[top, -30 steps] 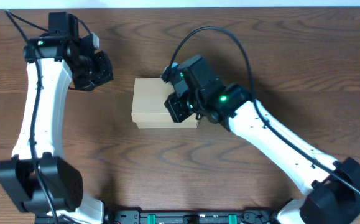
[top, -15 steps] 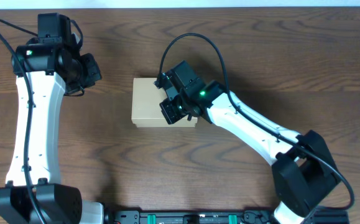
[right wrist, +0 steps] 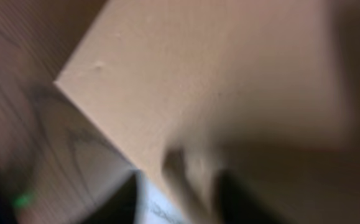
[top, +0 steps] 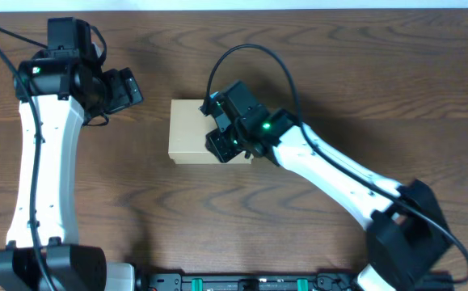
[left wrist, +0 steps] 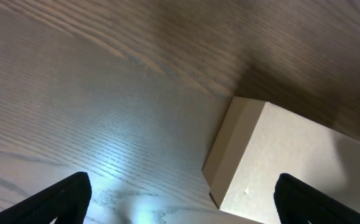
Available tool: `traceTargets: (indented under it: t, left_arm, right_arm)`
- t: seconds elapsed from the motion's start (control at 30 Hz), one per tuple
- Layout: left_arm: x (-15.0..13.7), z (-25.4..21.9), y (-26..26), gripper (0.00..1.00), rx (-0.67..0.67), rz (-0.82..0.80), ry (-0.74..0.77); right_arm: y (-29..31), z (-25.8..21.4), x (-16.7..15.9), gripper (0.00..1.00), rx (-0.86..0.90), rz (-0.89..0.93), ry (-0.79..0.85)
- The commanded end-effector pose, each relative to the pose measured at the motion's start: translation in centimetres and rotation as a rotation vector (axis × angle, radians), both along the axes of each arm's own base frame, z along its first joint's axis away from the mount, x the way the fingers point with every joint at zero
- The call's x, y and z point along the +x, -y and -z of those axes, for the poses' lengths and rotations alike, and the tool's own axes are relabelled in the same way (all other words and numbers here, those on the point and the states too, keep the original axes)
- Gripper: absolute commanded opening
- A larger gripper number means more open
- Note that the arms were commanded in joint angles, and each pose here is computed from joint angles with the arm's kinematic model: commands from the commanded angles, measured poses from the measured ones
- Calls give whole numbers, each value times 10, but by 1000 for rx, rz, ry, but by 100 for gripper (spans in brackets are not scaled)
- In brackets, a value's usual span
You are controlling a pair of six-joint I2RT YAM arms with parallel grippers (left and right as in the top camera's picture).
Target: Pack container
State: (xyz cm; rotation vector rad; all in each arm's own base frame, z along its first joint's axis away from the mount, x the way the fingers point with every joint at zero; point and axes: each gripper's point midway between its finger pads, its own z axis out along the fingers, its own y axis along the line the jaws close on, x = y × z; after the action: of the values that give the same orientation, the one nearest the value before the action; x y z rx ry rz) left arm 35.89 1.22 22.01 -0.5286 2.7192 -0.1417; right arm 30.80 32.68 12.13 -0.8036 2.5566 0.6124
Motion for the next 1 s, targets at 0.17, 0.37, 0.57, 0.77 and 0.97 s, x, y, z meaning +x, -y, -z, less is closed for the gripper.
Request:
traceTargets:
  t: [0.17, 0.37, 0.57, 0.77, 0.97]
  left_arm:
    - [-41, -49, 0, 95, 15, -6, 87]
    - [-98, -77, -13, 95, 32, -25, 117]
    - [-161, -81, -13, 95, 21, -32, 236]
    - [-202, -52, 15, 95, -41, 48, 320]
    - [-231, -44, 34, 95, -68, 91, 438]
  right_arm:
    - [41, -107, -10, 99, 76, -46, 238]
    - [141, -126, -30, 99, -7, 51, 201]
    - [218, -137, -69, 99, 4, 193, 335]
    - [242, -118, -123, 99, 3, 241, 367]
    - [246, -116, -146, 99, 10, 249, 368]
